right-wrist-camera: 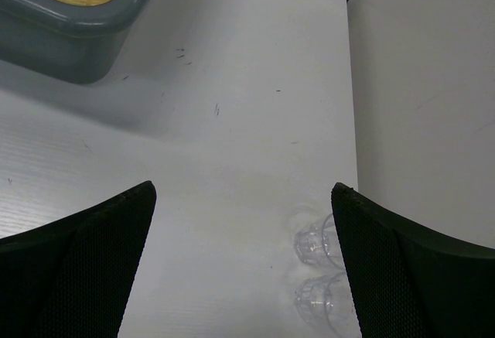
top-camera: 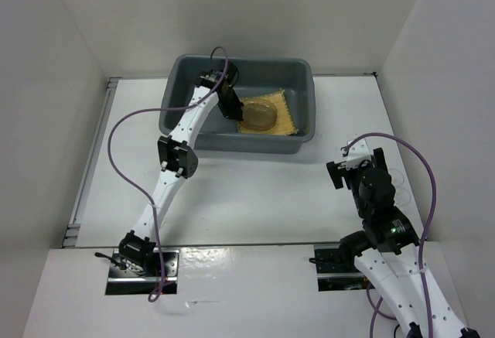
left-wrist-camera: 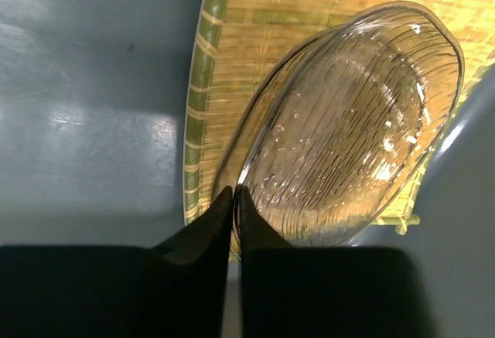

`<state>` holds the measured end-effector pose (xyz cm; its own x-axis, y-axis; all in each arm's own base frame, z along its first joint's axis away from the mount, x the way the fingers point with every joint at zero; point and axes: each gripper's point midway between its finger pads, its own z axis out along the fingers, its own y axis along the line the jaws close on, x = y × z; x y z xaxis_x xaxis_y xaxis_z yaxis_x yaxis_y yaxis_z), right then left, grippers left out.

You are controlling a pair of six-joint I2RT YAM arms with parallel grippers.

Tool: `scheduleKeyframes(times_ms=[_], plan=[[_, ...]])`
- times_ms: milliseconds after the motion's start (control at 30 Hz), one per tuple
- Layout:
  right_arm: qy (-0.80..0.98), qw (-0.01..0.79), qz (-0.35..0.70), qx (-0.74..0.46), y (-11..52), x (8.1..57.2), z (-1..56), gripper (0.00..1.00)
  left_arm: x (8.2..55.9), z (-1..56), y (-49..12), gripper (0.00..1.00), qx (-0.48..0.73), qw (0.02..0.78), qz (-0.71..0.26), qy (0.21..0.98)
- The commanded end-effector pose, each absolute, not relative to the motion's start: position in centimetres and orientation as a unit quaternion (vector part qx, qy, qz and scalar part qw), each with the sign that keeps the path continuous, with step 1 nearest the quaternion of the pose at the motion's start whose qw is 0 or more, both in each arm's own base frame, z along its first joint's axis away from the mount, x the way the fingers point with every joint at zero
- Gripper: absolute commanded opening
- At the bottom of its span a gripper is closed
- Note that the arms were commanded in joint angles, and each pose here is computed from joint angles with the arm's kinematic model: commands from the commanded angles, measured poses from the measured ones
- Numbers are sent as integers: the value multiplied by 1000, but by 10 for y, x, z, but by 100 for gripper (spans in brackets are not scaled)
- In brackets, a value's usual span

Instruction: Place the mixed dishes into the plastic bin

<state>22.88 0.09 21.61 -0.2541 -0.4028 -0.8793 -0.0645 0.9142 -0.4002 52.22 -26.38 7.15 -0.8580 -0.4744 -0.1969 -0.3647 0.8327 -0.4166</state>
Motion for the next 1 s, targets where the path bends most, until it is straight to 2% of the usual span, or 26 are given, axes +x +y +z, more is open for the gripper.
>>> scheduleKeyframes(times_ms=[0,100,133,167,233,300,333,367,500,533,667,700,767,800,867,900,967], plan=[[771,607,-144,-127,-1,234,222,98,520,78,-269,17,-212,151,-196,946],[774,603,-144,-129,-1,235,221,98,523,91,-267,30,-217,166,-195,942],[774,603,-144,-129,-1,235,221,98,524,99,-266,38,-218,175,-196,940],[774,603,-144,-129,-1,235,221,98,524,107,-266,39,-217,180,-199,938],[774,603,-144,-129,-1,235,221,98,525,118,-264,49,-213,192,-200,937],[774,603,-144,-129,-1,235,221,98,526,139,-259,55,-215,215,-198,932],[774,603,-144,-129,-1,235,221,98,525,156,-256,69,-216,228,-199,928],[774,603,-144,-129,-1,235,221,98,528,164,-244,76,-221,242,-186,926],[774,603,-144,-129,-1,235,221,98,522,217,-212,78,-226,302,-149,914],[775,602,-151,-123,-5,235,221,98,515,253,-201,78,-226,337,-146,902],[774,604,-157,-107,-10,235,223,98,475,322,-191,82,-194,428,-73,879],[778,598,-158,-109,-10,237,220,98,469,316,-179,85,-194,433,-23,880],[783,591,-162,-108,-12,238,216,98,445,336,-165,95,-197,445,-6,873],[785,588,-167,-103,-15,240,218,98,427,353,-155,95,-204,452,-14,868],[791,579,-165,-110,-13,242,220,98,406,321,-143,97,-182,412,25,893],[797,568,-171,-114,-15,243,218,98,388,351,-131,98,-186,450,2,873],[800,547,-199,-144,-19,248,223,98,356,346,-109,98,-155,477,-11,865]])
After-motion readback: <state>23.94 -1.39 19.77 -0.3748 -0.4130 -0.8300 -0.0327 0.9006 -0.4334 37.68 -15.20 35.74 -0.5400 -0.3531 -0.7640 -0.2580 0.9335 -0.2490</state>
